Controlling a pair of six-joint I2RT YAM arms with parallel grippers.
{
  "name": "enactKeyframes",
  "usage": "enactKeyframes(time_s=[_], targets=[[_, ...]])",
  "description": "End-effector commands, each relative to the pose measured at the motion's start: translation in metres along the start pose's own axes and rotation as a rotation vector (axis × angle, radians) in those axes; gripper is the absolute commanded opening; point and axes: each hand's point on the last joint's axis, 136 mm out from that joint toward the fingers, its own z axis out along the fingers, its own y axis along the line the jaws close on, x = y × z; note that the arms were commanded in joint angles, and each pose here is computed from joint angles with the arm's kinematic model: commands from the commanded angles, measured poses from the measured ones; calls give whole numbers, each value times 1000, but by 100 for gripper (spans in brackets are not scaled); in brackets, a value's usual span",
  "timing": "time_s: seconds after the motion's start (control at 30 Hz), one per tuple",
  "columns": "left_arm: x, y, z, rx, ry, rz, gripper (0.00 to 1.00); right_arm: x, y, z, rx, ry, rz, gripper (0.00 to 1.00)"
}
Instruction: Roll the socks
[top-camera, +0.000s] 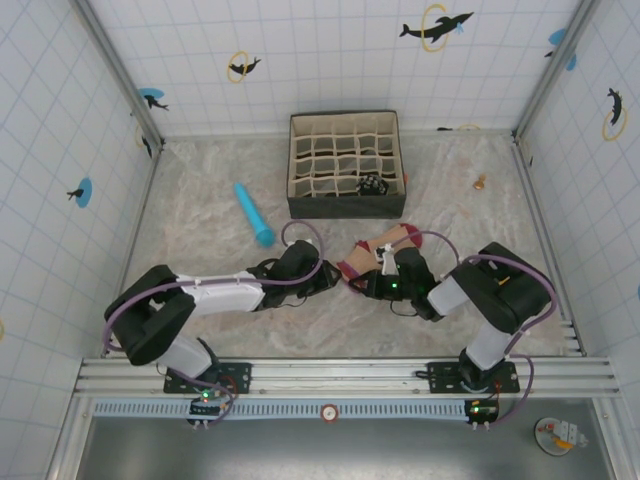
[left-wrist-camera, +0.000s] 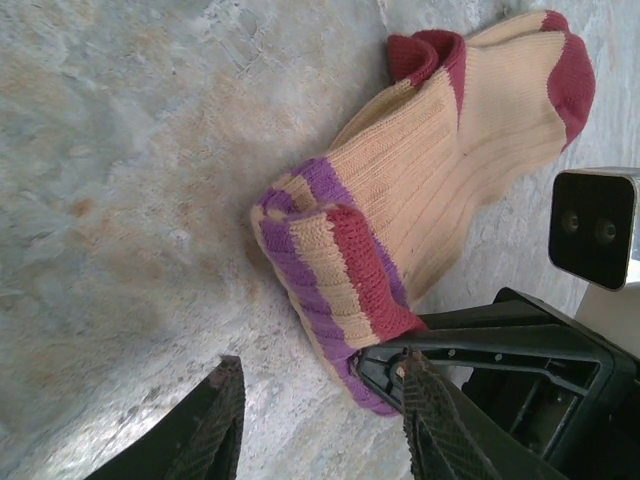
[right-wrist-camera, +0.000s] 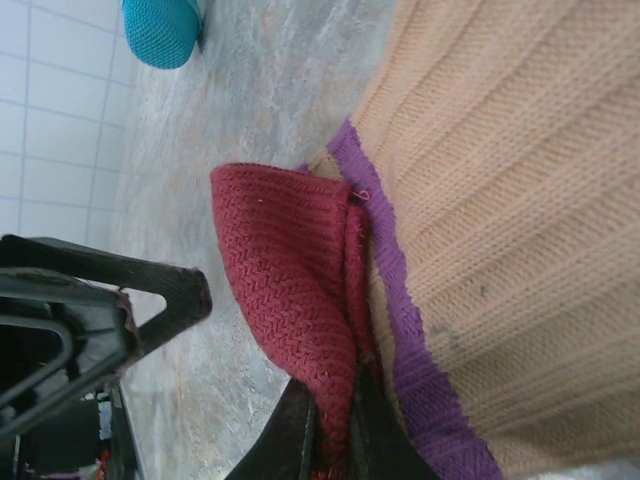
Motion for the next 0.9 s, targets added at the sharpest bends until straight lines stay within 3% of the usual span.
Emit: enactKeyframes(time_s=[0.0,0.23,0.53,0.87], targets=[[-3,-14,9,52,-10,28,41,33,-59,-8,214,80,227,0],[-5,-7,25,21,-19,11,35,35,-65,-9,231,97,296,0],[-11,-7,38,22,-46,5,38,34,-67,-9,226,97,319,0],[0,12,57,-26,-2,-41,36,34,-65,-8,194,101,344,0]])
